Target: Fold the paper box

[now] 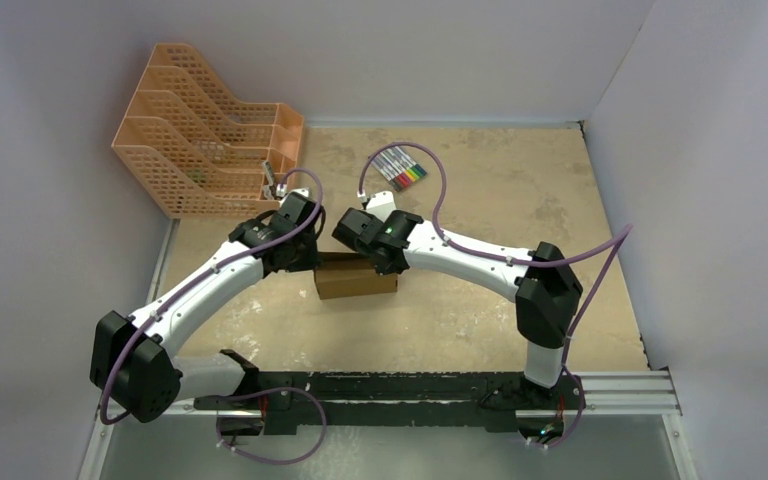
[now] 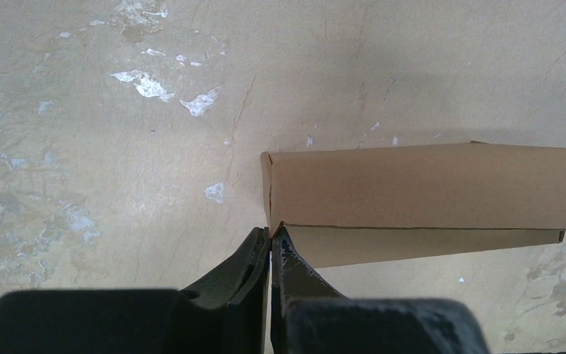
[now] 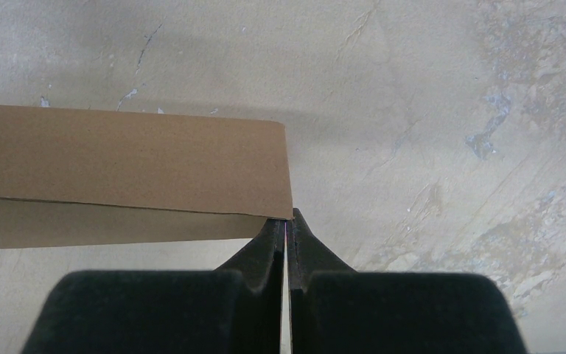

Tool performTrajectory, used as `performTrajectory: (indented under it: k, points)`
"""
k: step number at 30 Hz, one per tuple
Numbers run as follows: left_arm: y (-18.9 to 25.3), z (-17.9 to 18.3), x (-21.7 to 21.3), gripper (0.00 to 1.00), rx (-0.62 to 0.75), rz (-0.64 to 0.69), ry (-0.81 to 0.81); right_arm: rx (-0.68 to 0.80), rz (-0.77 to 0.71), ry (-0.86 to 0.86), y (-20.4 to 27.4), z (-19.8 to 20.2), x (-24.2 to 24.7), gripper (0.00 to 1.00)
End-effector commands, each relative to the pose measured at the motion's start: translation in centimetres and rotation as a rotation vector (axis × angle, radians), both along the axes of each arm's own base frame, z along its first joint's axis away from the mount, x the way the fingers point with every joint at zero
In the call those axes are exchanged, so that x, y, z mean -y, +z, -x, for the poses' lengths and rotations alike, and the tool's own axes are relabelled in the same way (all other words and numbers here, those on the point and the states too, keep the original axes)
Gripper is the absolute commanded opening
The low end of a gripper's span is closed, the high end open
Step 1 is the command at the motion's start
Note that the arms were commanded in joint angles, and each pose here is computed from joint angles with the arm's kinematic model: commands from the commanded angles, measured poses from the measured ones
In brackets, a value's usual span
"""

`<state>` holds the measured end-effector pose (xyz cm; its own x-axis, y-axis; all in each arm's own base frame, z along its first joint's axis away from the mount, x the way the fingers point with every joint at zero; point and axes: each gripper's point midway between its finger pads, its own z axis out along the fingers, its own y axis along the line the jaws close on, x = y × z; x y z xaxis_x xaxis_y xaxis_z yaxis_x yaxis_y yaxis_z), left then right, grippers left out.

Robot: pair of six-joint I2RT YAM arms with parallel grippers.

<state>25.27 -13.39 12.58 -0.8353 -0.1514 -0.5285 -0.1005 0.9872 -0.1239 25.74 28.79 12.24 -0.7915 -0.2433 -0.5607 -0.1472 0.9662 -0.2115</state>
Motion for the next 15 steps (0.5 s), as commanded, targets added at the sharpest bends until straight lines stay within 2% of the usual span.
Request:
performTrajectory:
  k: [1,10,15]
  points:
    - [0.9,-0.4,0.3,0.03,0.032,0.000,0.009,-0.061,0.031,-0.012,-1.8,1.0,0.2,0.00]
    - [0.4,0.3,3.6,0.02,0.055,0.056,-0.020,-0.053,-0.015,-0.011,-1.5,0.8,-0.5,0.00]
    - [-0.4,1.0,3.3,0.02,0.053,0.051,0.001,-0.049,-0.024,-0.012,-1.2,0.9,-0.4,0.00]
